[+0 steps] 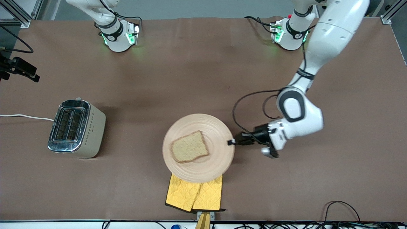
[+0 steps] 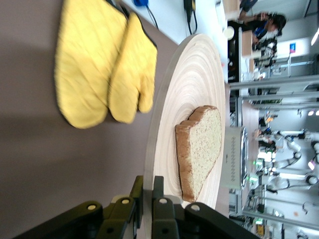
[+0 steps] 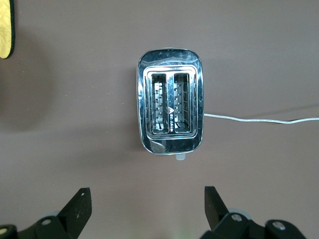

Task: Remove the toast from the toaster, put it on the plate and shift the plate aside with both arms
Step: 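Slide the plate with toast away from the toaster with the left gripper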

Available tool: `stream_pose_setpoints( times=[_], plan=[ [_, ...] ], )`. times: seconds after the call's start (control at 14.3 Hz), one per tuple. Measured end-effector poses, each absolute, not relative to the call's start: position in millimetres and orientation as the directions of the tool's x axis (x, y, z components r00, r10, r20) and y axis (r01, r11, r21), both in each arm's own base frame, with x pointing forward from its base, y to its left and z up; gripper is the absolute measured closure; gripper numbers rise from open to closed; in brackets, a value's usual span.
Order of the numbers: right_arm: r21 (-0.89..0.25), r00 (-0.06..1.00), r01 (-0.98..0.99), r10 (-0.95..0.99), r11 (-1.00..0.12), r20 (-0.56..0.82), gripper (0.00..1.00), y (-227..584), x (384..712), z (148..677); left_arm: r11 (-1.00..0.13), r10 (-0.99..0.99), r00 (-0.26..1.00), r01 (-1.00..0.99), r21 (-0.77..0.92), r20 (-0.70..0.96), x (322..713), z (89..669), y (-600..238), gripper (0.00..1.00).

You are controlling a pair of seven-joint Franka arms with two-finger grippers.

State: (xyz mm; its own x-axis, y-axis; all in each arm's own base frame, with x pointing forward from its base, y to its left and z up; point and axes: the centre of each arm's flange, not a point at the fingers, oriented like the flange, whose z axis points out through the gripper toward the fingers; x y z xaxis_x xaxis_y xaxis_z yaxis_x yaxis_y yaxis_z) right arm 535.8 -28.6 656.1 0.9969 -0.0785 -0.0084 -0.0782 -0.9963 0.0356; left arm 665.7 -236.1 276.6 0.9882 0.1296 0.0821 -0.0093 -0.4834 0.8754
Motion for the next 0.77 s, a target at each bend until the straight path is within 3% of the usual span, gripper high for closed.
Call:
stream_pose_setpoints(
  times=[0.35, 0.77],
  plan=[
    [0.035, 0.997, -0.077, -0.078, -0.996, -0.008, 0.0, -28.1, 535.8, 656.1, -0.547, 0.112, 0.991, -0.004, 0.837, 0.078, 689.9, 271.2, -68.5, 0.9],
    [0.035, 0.997, -0.076, -0.077, -0.996, -0.008, 0.0, -27.6, 535.8, 656.1, -0.516, 0.048, 0.998, -0.018, 0.856, 0.05, 653.3, 241.2, 100.9, 0.9]
  ],
)
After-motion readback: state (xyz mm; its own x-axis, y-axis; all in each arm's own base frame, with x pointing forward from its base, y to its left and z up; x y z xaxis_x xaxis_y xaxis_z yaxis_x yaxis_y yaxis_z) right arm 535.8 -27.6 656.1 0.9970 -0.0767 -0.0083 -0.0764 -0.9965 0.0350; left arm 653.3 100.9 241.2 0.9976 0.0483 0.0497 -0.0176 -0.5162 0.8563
